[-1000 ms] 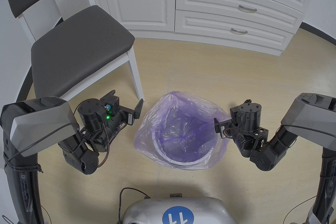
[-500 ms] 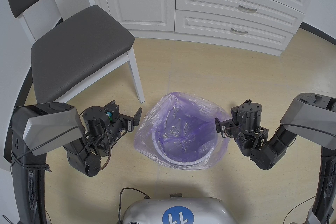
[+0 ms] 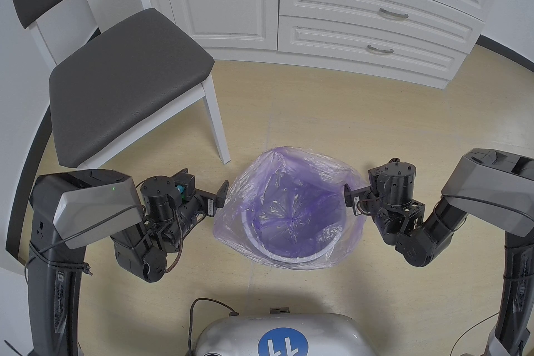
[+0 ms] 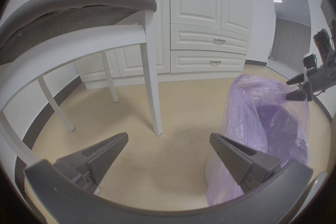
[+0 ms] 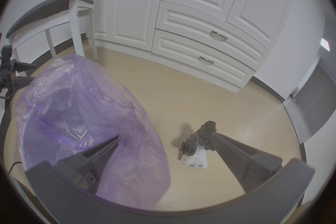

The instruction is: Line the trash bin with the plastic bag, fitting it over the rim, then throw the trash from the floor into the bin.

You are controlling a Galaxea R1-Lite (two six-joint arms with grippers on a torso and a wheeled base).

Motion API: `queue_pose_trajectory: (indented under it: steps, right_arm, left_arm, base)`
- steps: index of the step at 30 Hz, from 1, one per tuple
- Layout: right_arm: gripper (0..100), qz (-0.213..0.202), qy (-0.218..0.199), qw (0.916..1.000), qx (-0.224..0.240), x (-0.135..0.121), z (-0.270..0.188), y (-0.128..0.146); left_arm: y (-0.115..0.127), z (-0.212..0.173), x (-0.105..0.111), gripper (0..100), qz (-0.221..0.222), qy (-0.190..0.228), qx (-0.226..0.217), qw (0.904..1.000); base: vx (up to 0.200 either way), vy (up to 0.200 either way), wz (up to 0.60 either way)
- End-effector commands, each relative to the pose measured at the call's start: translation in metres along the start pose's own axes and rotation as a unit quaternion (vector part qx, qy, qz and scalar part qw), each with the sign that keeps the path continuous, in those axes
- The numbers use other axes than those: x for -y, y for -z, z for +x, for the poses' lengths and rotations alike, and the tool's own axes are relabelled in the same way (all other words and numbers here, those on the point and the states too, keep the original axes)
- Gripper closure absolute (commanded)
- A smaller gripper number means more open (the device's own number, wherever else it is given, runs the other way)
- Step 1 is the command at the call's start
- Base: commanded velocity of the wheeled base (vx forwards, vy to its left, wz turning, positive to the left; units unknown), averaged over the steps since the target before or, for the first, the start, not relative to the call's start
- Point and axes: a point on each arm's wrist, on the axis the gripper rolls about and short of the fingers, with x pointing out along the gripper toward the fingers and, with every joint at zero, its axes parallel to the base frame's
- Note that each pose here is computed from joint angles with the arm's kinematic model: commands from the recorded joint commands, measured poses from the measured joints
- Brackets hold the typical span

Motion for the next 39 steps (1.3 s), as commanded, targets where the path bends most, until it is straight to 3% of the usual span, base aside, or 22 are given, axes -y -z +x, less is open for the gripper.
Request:
queue_pose_trajectory:
  steps: [1,6,9,13,20,23,28,39]
  right_arm:
    - [0,-0.002,0.001,1.0000,-0.008,-0.003,0.007,0.008]
    - [0,0.004,0.004,1.0000,0.002,-0.005,0.013,0.008]
    - [0,0.009,0.008,0.9998,0.012,-0.004,0.015,0.007]
    - [0,0.011,0.007,0.9998,0.017,-0.004,0.016,0.006]
    - [0,0.016,0.009,0.9995,0.028,-0.004,0.016,0.004]
    - [0,0.017,0.012,0.9994,0.027,-0.002,0.019,0.004]
    - [0,0.024,0.026,0.9989,0.032,0.004,0.032,0.005]
    - [0,0.039,0.036,0.9973,0.050,0.000,0.051,0.010]
  left_arm:
    - [0.008,0.005,0.003,0,-0.001,0.001,-0.002,1.0000]
    - [0.001,0.003,0.000,0,-0.002,-0.004,0.008,1.0000]
    - [-0.018,-0.006,0.001,0,-0.005,0.002,0.022,0.9997]
    - [-0.025,-0.016,0.014,0,-0.006,0.021,0.023,0.9995]
    - [-0.020,-0.030,0.044,0,-0.008,0.063,0.003,0.9980]
    - [-0.011,-0.027,0.047,0,-0.006,0.065,-0.006,0.9978]
    - [-0.005,-0.020,0.043,0,-0.007,0.056,-0.007,0.9984]
    - [0.007,0.012,0.014,0,-0.013,0.005,0.011,0.9998]
  base:
    - [0.000,0.000,0.00]
    - [0.000,0.000,0.00]
    - [0.000,0.000,0.00]
    - [0.000,0.000,0.00]
    - [0.000,0.000,0.00]
    - [0.000,0.000,0.00]
    - [0.000,0.000,0.00]
    - [0.000,0.000,0.00]
